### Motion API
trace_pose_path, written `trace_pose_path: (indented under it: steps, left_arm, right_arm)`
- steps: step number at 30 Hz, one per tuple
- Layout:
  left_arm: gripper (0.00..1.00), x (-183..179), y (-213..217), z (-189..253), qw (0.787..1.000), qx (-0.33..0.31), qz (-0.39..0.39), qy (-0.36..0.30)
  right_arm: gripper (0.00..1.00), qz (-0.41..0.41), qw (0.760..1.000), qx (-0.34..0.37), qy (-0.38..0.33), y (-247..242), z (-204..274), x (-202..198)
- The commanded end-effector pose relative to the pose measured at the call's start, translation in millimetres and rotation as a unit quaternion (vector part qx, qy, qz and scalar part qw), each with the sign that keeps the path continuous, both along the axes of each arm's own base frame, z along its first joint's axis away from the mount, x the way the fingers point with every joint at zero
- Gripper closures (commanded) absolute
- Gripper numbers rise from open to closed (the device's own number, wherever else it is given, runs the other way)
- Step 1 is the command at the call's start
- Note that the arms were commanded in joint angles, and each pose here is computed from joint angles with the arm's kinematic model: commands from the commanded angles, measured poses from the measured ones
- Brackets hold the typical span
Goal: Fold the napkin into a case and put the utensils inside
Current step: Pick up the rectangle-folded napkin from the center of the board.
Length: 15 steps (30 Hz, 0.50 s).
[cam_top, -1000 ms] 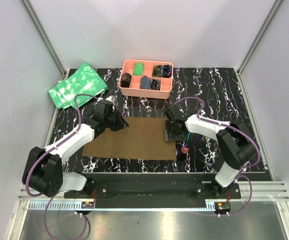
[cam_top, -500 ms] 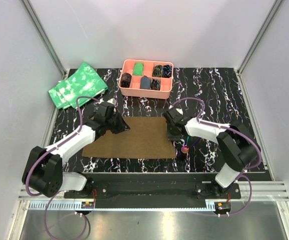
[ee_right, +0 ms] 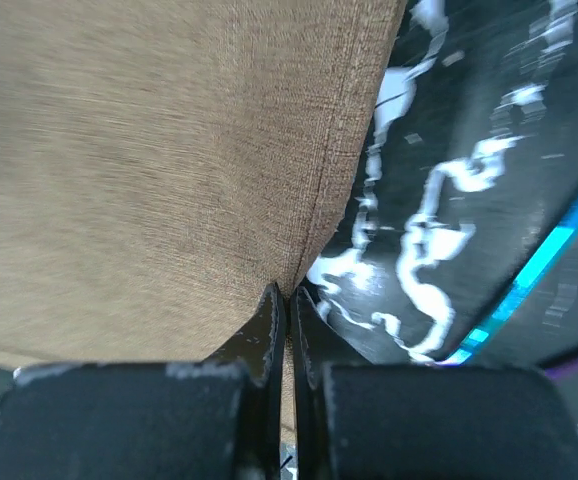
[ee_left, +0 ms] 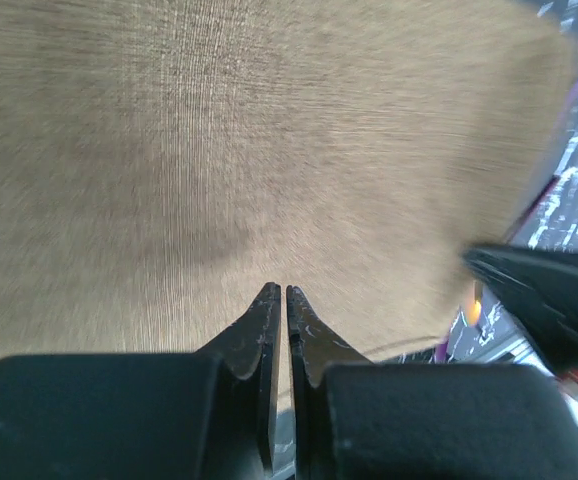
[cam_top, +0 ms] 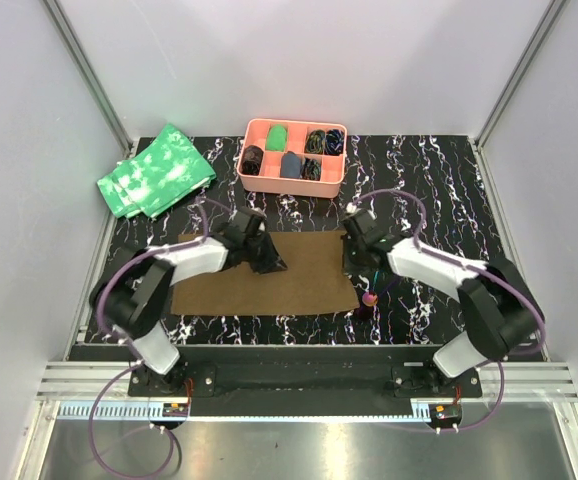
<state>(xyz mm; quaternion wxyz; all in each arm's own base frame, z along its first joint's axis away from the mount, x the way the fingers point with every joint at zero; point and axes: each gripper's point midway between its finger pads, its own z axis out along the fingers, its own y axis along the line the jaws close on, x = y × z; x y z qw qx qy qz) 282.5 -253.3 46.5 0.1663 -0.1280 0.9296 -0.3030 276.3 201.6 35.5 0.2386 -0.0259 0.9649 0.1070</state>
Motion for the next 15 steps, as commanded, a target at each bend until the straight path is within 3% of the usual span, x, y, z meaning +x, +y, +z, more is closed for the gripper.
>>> trace_pose_path:
  steps: [1, 5, 9, 15]
  left_arm:
    - [0.92, 29.0, -49.0, 11.7, 0.998, -0.06, 0.006, -0.008]
    - [0.93, 31.6, -77.7, -14.5, 0.998, -0.059, 0.002, 0.015]
    - [0.93, 26.3, -115.2, -8.2, 0.997, -0.073, -0.031, 0.011]
    - [0.92, 26.9, -96.7, 23.8, 0.996, -0.079, -0.019, -0.024]
  right_arm:
    - [1.0, 0.007, 0.999, 0.014, -0.047, -28.2, 40.2, 10.8]
    - [1.0, 0.017, 0.996, 0.024, -0.08, -44.2, 69.8, 11.7]
    - [1.0, 0.034, 0.994, 0.023, -0.104, -48.7, 93.9, 8.7]
    - [1.0, 0.075, 0.99, 0.087, -0.08, -16.7, 105.6, 7.0]
